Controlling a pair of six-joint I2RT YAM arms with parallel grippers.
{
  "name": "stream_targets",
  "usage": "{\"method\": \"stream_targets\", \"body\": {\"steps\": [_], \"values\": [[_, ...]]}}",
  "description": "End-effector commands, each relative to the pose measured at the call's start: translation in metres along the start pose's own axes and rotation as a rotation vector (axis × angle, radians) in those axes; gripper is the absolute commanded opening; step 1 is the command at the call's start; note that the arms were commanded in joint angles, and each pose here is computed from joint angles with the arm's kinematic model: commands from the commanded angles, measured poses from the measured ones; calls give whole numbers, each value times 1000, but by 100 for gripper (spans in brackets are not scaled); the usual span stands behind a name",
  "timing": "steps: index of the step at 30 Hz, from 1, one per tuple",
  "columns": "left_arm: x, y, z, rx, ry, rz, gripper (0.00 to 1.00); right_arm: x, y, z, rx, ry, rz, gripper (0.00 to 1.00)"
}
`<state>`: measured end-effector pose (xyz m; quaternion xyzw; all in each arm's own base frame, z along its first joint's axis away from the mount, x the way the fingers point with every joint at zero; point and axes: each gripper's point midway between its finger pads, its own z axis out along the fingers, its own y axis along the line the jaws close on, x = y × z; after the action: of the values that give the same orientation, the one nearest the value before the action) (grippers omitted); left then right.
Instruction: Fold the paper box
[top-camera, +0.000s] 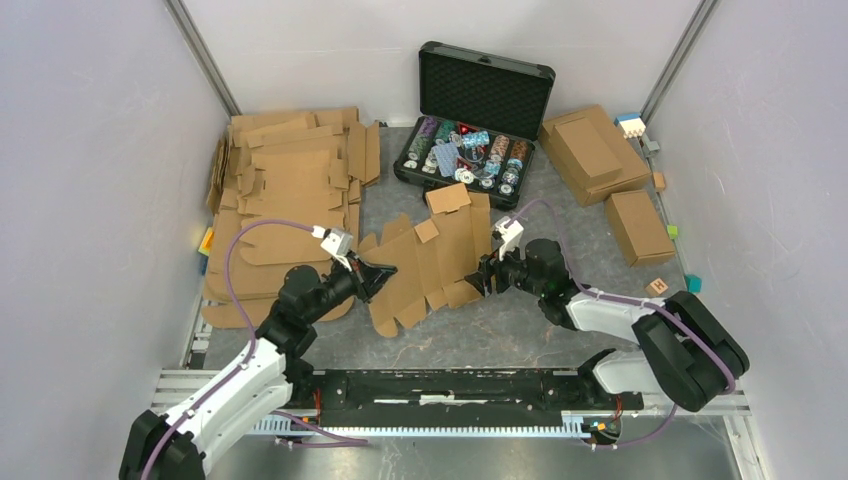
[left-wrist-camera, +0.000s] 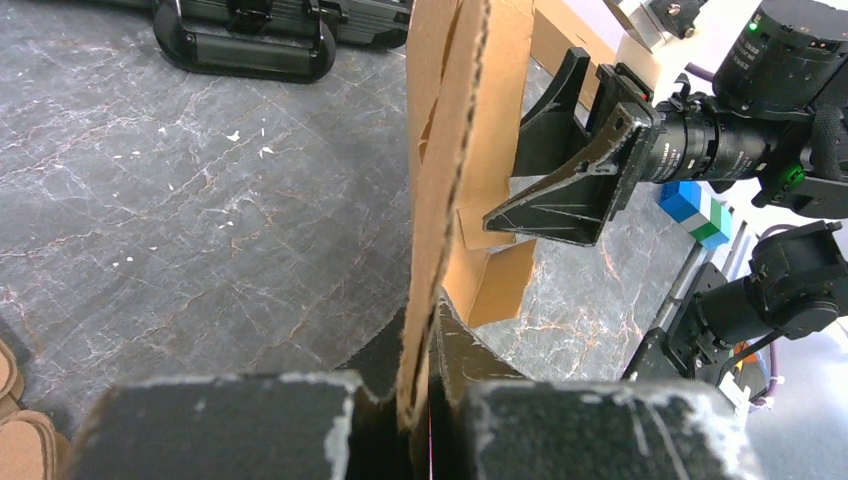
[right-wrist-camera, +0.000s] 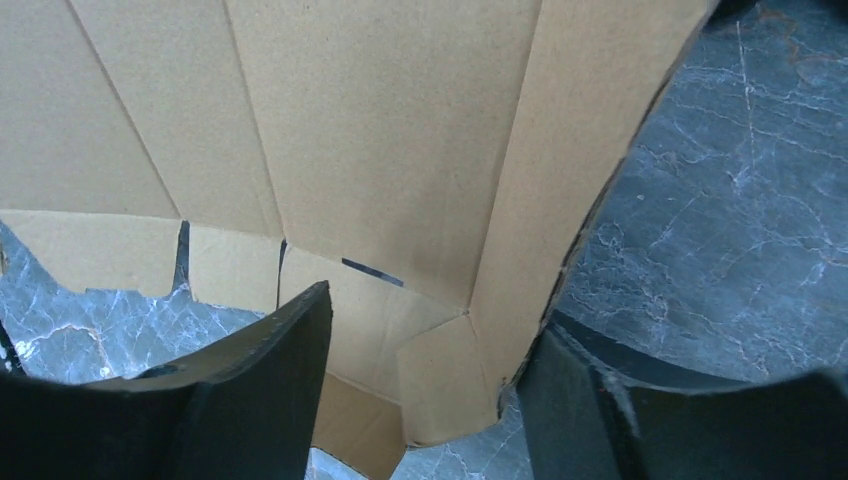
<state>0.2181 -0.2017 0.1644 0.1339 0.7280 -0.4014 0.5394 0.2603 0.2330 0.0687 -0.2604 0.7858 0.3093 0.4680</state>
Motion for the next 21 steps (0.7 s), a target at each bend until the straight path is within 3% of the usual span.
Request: {"method": "stream_targets", "body": {"steps": [1,4,7,21], "values": [[-7,-4,3,13,-26,46,2,-14,-7,8,53,-22,-51,65],[-10,-1,3,-10,-43,31,3,-13,-4,8,60,-25,-68,67],[-18,9,4,-88,-65,-30,3,-12,-3,9,77,-15,-96,80],[-38,-7,14,-99,-8,-205,2,6,8,10,120,47,-217,84]]}}
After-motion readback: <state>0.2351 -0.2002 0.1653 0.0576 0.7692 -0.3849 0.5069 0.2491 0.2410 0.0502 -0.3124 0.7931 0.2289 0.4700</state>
